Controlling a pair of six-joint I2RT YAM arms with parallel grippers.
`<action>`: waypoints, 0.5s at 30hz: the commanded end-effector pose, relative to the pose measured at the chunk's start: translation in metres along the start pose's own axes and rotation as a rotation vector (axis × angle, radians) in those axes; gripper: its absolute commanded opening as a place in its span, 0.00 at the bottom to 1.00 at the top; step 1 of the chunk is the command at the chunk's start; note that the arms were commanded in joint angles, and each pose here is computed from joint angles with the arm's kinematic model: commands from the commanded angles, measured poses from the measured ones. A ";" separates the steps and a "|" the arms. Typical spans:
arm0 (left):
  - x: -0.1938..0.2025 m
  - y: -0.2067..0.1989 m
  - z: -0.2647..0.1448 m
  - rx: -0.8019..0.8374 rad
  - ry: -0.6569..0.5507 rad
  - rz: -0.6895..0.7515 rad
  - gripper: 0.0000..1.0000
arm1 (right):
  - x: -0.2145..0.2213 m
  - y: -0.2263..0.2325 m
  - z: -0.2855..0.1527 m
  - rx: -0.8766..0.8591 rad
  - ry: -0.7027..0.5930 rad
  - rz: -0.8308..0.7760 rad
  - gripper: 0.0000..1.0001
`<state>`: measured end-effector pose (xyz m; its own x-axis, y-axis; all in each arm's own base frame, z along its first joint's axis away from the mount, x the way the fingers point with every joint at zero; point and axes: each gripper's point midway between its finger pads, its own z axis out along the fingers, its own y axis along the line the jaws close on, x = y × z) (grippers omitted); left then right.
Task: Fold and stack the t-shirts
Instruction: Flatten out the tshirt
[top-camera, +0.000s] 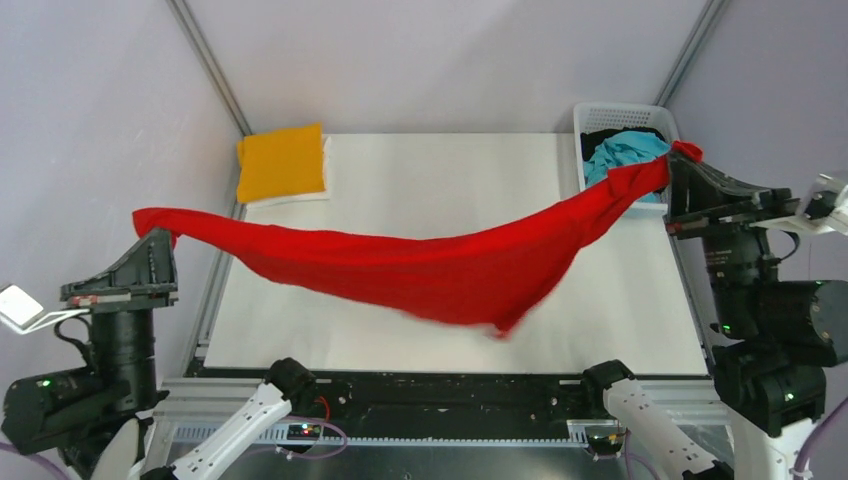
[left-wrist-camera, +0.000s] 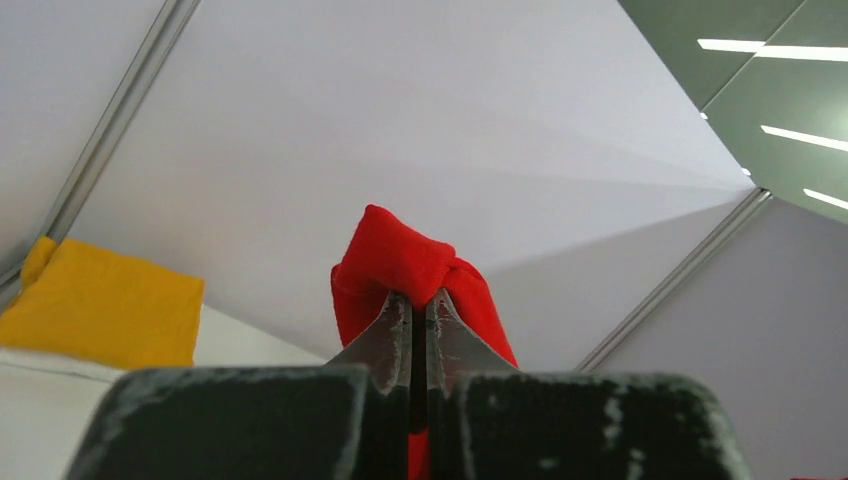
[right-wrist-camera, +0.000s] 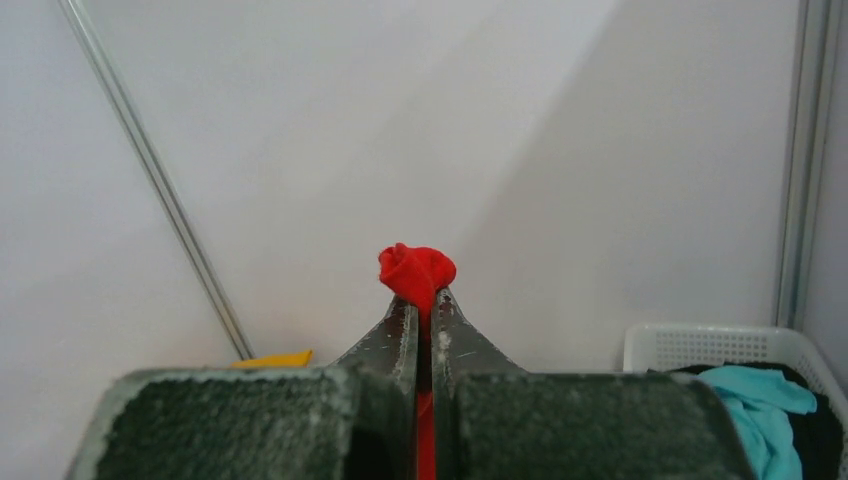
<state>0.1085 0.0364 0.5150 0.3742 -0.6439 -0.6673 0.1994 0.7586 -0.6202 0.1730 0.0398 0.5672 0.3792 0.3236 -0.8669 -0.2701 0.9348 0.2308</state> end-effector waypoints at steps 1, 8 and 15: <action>-0.013 -0.008 0.004 0.015 -0.017 0.051 0.00 | -0.024 -0.002 -0.002 0.019 -0.034 -0.046 0.00; 0.031 0.023 0.054 -0.299 0.023 0.218 0.00 | 0.031 -0.037 0.044 0.196 0.070 -0.123 0.00; 0.152 0.071 0.124 -0.515 0.211 0.444 0.00 | 0.168 -0.096 0.104 0.336 0.341 -0.131 0.00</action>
<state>0.2266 0.0134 0.4798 0.2730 -0.4083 -0.8711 -0.2554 0.8422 -0.4748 0.2826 0.0286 0.5102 0.2228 0.1855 -0.9570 -0.0115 0.9822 0.1877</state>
